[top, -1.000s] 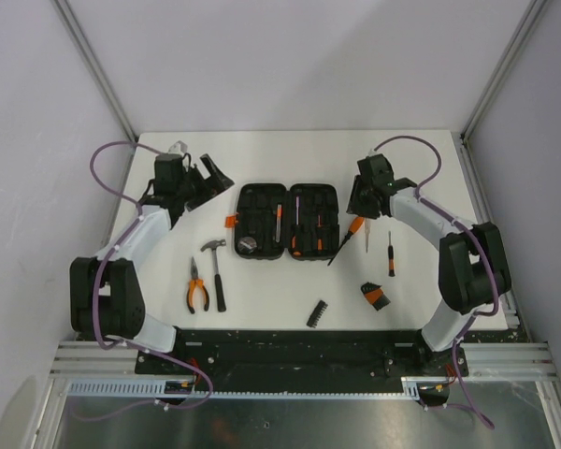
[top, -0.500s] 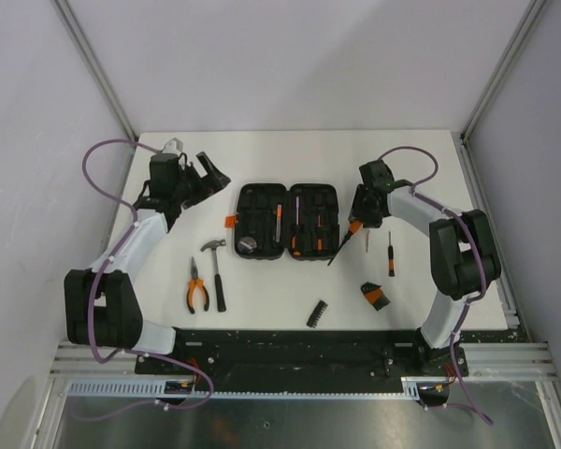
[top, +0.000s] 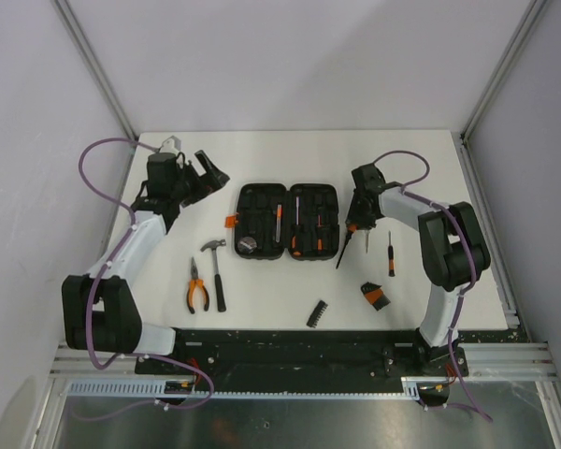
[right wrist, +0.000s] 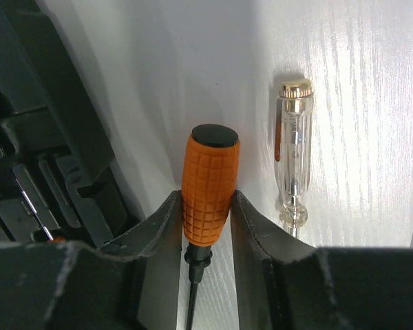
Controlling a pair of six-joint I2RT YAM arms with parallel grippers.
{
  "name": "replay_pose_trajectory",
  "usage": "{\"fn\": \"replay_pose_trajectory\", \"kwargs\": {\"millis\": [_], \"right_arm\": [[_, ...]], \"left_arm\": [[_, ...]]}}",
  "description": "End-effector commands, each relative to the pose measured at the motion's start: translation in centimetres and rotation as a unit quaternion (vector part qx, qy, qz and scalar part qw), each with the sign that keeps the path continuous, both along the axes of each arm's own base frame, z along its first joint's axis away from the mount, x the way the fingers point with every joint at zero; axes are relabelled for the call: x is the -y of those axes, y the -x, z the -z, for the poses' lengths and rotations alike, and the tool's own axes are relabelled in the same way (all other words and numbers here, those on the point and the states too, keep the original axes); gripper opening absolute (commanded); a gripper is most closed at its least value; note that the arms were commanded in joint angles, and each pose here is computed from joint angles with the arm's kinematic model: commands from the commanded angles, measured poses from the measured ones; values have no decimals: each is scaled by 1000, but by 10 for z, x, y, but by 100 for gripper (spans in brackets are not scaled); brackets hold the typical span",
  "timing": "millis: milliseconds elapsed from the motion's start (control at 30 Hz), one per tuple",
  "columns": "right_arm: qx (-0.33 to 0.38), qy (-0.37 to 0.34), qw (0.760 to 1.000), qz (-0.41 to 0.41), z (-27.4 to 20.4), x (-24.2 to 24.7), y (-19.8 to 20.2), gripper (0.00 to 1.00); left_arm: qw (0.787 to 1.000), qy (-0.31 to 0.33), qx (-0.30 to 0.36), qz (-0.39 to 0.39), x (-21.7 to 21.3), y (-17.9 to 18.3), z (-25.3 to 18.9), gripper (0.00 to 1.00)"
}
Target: Pack the tool kit
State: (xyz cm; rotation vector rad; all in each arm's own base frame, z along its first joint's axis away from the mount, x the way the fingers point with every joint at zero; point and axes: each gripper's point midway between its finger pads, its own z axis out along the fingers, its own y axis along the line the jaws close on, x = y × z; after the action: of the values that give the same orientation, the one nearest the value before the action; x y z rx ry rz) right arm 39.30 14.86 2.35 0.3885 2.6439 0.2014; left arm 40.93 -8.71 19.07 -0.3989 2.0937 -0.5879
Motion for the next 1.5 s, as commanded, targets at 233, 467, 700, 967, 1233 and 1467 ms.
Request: {"fn": "replay_pose_trajectory", "kwargs": {"millis": [233,467,700,967,1233,1467], "right_arm": [[174,12,983,-56,-101,-7,-42,0],[270,-85,948,-143,-182,-52,-40,0],[260,-98,935,-221,-165,-107,-46,0],[229,-85,935,-258,-114,-141,-59,0],[208,-65,948,-233,-80,-146,-69,0],[204,-32,958,-198,-62,-137,-80,0]], "left_arm": [[995,-12,85,54,8,0,-54,100],[991,2,90,102,23,3,-57,98],[984,1,90,155,49,16,-50,96],[983,2,70,171,61,27,-32,92],[978,-1,64,199,75,33,-24,90],[971,-7,58,232,97,41,-15,86]]}}
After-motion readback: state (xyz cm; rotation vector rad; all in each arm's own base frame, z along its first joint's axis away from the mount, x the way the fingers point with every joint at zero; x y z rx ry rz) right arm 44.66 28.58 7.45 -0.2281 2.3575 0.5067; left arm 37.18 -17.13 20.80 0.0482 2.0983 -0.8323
